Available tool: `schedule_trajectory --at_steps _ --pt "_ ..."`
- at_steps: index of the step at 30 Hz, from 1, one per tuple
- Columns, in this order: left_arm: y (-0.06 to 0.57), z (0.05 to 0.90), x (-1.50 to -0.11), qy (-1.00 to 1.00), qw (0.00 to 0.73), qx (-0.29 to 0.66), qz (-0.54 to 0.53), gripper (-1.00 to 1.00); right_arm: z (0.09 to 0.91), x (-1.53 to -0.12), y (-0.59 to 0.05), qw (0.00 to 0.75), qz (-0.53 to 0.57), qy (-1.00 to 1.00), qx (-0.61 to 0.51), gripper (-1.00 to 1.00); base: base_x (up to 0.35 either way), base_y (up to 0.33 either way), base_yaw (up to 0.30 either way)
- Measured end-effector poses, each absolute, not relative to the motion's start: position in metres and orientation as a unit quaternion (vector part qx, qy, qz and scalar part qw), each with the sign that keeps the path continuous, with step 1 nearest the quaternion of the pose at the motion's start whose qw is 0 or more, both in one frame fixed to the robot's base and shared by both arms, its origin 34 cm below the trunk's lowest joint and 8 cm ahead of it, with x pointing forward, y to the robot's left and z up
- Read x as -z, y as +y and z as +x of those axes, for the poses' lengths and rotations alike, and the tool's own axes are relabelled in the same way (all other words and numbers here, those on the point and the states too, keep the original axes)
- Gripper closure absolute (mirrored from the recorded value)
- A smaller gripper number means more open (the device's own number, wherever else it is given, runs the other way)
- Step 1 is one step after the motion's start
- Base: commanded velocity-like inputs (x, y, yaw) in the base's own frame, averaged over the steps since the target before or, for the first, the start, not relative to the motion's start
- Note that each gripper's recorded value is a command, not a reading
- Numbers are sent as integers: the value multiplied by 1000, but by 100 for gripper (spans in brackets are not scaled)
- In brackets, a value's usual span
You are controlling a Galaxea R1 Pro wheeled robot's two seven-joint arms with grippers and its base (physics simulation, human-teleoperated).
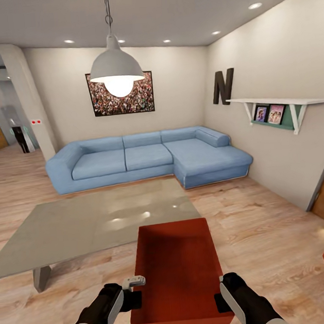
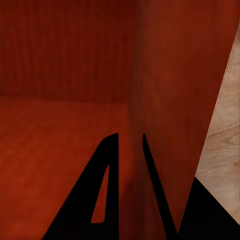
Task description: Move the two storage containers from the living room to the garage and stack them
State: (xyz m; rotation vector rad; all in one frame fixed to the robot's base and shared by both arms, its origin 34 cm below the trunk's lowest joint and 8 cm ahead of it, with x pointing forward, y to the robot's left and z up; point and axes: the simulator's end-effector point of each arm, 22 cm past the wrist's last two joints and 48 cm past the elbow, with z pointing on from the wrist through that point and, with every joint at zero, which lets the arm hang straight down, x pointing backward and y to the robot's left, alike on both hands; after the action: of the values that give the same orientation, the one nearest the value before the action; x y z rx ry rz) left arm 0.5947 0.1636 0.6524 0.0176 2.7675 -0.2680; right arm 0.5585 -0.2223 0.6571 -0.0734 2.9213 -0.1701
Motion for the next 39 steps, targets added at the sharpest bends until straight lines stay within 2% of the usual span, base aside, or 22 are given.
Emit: schedule_trajectory --at_steps 10,30,39 --pt "164 593 -648 980 175 95 5 100 557 -653 -222 103 -26 993 58 100 0 94 257" --pt "164 588 -640 982 166 95 5 100 552 -645 -222 93 -26 994 57 100 0 307 254" --pt "164 587 -638 982 164 95 5 100 551 -644 -222 91 -26 994 57 100 0 314 55"
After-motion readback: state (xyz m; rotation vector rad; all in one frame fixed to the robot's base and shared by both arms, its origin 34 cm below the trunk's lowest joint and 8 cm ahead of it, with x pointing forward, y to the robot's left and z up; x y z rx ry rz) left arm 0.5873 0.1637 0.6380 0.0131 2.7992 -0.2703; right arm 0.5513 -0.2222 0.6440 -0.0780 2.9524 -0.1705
